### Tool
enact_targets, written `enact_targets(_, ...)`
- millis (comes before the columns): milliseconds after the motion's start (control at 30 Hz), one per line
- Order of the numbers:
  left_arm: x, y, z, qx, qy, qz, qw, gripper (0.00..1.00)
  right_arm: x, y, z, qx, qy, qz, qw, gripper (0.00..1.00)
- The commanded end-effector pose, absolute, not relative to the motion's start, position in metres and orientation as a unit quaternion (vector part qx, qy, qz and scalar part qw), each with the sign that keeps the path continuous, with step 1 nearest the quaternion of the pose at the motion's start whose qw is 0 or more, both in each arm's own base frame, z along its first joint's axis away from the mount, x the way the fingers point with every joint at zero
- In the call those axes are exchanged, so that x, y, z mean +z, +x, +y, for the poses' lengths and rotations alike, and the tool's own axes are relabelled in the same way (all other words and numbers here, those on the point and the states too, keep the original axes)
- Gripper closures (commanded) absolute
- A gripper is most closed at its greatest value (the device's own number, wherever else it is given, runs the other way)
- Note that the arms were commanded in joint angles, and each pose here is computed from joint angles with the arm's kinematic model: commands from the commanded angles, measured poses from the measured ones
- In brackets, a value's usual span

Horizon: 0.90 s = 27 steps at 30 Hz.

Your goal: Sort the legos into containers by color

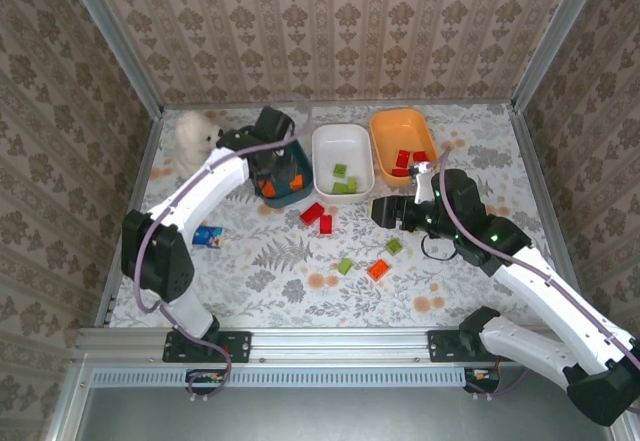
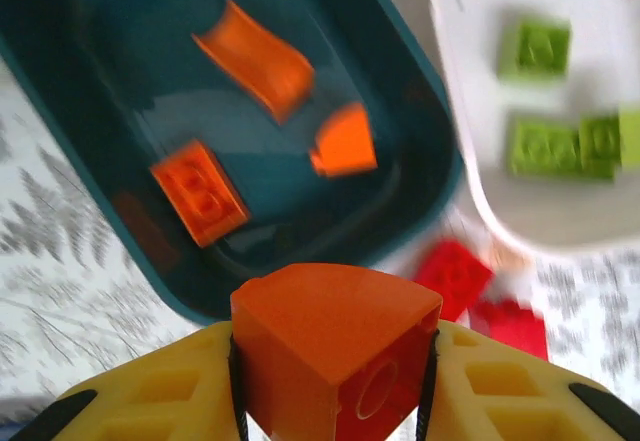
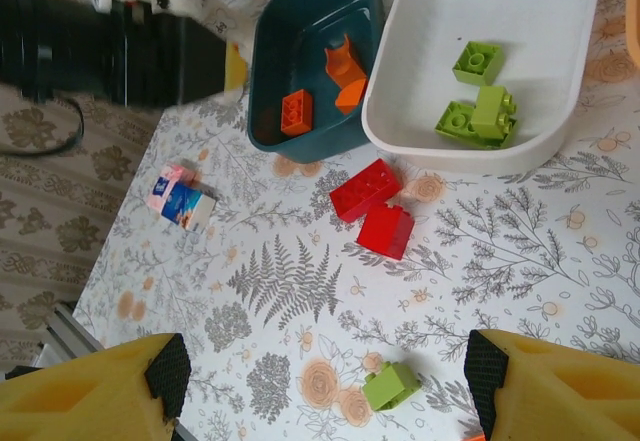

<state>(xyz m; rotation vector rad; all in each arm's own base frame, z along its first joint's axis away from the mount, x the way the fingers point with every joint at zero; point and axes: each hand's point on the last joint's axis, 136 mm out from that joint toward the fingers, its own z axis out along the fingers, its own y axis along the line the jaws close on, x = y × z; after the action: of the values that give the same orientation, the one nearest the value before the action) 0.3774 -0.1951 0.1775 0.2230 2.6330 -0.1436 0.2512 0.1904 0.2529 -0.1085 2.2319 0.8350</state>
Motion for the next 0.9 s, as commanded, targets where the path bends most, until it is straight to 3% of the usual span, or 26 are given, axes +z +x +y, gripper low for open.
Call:
enact_targets(0,0.158,0.401,-0.184,-0.033,0.084,0.972,0.216,0.62,0.262,0.254,0.193,0.324,-0.051,0.867,0.375,0.24)
enact_targets(267,0.114,0.456,-0.152,0.005,0.034,0.985,0.171,0.62,0.256,0.253,0.192,0.318,-0.050,0.872,0.369,0.24)
enact_targets(567,0.078,0.475,-0.142,0.040,0.005,0.990,0.137,0.62,0.248,0.249,0.188,0.312,-0.047,0.879,0.359,0.24)
enact_targets(867,0.063,0.476,-0.142,0.045,-0.022,0.992,0.119,0.56,0.236,0.251,0.189,0.301,-0.049,0.889,0.341,0.24)
